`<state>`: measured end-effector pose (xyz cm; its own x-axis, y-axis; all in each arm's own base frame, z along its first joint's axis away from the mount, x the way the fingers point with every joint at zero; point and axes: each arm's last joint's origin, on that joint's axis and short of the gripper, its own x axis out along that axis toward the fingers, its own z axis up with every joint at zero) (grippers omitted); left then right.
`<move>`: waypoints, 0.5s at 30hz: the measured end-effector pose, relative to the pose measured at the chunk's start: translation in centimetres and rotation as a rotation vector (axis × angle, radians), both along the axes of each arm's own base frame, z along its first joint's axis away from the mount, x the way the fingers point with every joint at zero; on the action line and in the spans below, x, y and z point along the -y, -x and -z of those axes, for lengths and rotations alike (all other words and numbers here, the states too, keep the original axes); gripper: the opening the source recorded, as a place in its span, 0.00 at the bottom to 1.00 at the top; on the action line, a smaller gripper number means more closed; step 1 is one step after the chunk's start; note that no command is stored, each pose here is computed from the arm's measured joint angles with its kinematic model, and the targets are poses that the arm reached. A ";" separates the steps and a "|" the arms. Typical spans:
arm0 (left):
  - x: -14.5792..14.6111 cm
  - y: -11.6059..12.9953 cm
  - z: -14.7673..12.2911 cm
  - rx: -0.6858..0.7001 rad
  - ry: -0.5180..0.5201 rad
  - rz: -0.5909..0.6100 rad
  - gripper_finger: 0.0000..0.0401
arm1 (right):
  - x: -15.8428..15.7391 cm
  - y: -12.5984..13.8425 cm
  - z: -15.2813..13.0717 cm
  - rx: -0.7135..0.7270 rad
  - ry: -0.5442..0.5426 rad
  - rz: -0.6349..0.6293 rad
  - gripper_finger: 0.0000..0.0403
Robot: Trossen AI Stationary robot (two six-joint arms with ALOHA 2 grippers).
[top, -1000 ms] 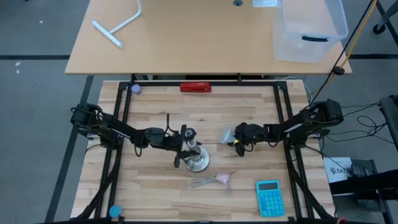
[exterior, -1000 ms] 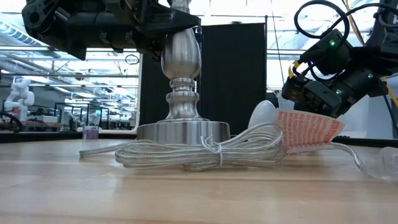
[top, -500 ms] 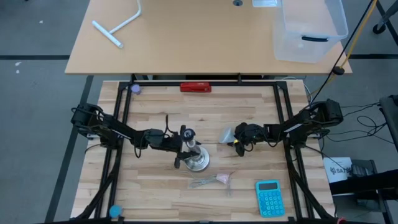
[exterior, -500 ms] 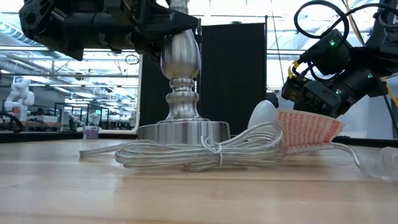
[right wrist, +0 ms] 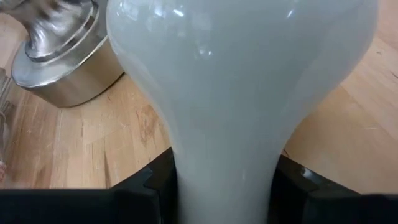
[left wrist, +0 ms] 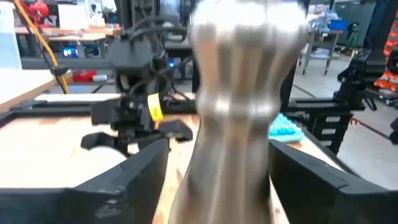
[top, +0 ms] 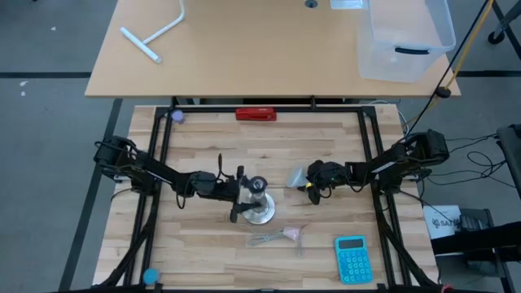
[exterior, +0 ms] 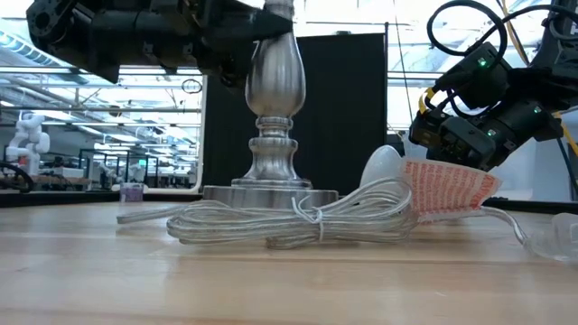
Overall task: Screw lightbulb
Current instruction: Remove the white lightbulb from the silver lamp
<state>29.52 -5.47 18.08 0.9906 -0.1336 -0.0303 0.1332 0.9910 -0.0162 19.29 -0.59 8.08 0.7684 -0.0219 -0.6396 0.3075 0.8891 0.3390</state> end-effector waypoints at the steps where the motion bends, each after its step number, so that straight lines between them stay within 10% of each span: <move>1: 0.1 -0.1 -0.2 0.006 0.001 0.001 0.69 | 0.0 0.0 0.0 0.000 0.000 0.000 0.41; 15: 0.1 -0.2 -0.4 0.022 -0.019 -0.005 0.81 | 0.0 0.0 0.0 0.000 -0.004 -0.002 0.41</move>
<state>29.77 -5.54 18.53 0.9916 -0.1286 -0.0106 0.1286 0.9917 0.0053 19.29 -0.57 8.08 0.7685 -0.0182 -0.6396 0.3059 0.8884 0.3423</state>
